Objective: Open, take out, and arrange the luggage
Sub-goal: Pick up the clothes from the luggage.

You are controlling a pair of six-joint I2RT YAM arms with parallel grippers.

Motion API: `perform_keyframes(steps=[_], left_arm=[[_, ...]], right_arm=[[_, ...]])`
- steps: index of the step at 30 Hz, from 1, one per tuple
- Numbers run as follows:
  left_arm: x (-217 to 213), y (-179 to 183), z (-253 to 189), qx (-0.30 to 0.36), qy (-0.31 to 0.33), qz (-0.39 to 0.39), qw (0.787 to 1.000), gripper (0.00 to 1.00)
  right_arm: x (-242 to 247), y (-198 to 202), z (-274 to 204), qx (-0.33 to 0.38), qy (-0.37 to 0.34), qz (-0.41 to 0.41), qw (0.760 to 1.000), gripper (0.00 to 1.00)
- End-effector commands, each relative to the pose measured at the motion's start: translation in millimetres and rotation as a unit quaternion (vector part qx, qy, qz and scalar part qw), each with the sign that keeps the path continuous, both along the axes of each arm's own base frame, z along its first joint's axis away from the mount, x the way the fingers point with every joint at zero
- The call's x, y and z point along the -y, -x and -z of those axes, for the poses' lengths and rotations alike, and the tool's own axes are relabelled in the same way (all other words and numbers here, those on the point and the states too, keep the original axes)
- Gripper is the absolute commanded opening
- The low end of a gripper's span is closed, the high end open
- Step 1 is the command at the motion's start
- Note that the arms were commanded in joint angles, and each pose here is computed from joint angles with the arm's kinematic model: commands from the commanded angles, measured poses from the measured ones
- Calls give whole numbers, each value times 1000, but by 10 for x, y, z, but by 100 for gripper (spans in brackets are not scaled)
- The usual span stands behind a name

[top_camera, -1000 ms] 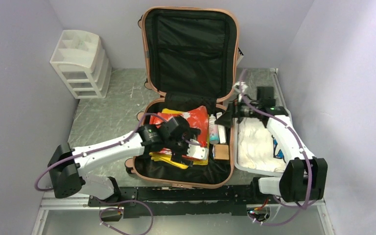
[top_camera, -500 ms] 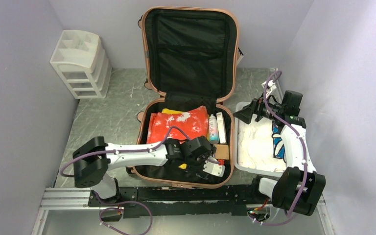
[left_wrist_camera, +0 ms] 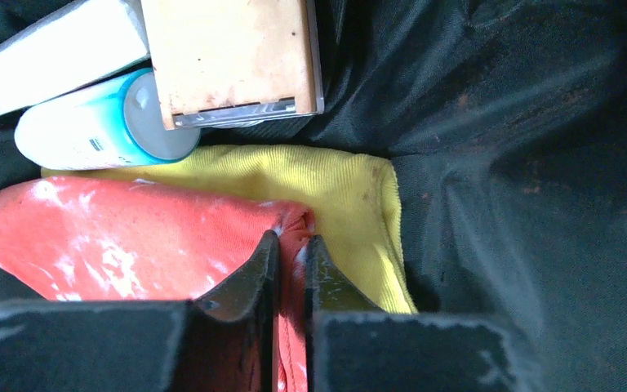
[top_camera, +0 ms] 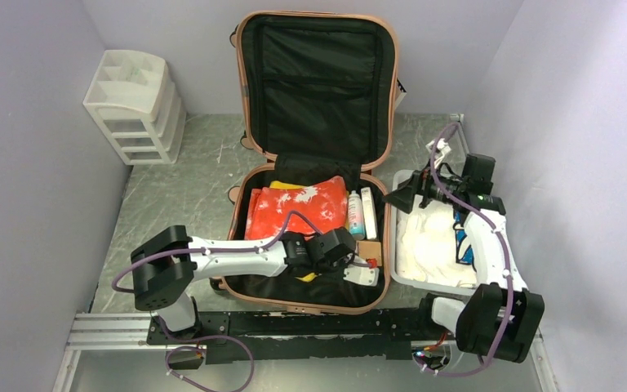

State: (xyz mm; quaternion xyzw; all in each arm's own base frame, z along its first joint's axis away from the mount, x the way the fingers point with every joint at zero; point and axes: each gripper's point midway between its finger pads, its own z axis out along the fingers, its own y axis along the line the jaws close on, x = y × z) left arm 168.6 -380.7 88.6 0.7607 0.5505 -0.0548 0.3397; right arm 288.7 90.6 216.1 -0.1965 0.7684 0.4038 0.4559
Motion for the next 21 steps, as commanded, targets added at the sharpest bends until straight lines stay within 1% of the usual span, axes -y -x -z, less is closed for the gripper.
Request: perform_keyframes(steps=[1, 4, 7, 11, 15, 18, 21], left_arm=[[70, -328, -300, 18, 51, -51, 997, 5], [-25, -508, -452, -7, 80, -76, 994, 5], [-148, -672, -624, -30, 117, -98, 988, 5], [-294, -822, -898, -51, 177, -117, 976, 5], [-439, -929, -1108, -50, 220, -132, 965, 5], [-515, -1005, -1160, -57, 234, -147, 959, 5], [-574, -1066, -1207, -61, 247, -161, 954, 5]], right_arm=[[-263, 64, -44, 9, 49, -49, 998, 100], [-544, 153, 2, -24, 64, -88, 994, 100], [-740, 209, 52, -82, 46, -115, 989, 100], [-845, 151, 128, -168, 18, -99, 981, 100], [-991, 130, 152, -234, -26, -84, 968, 100], [-1161, 143, 217, -268, -45, -91, 958, 100], [-1290, 151, 351, -305, -46, -96, 946, 100]])
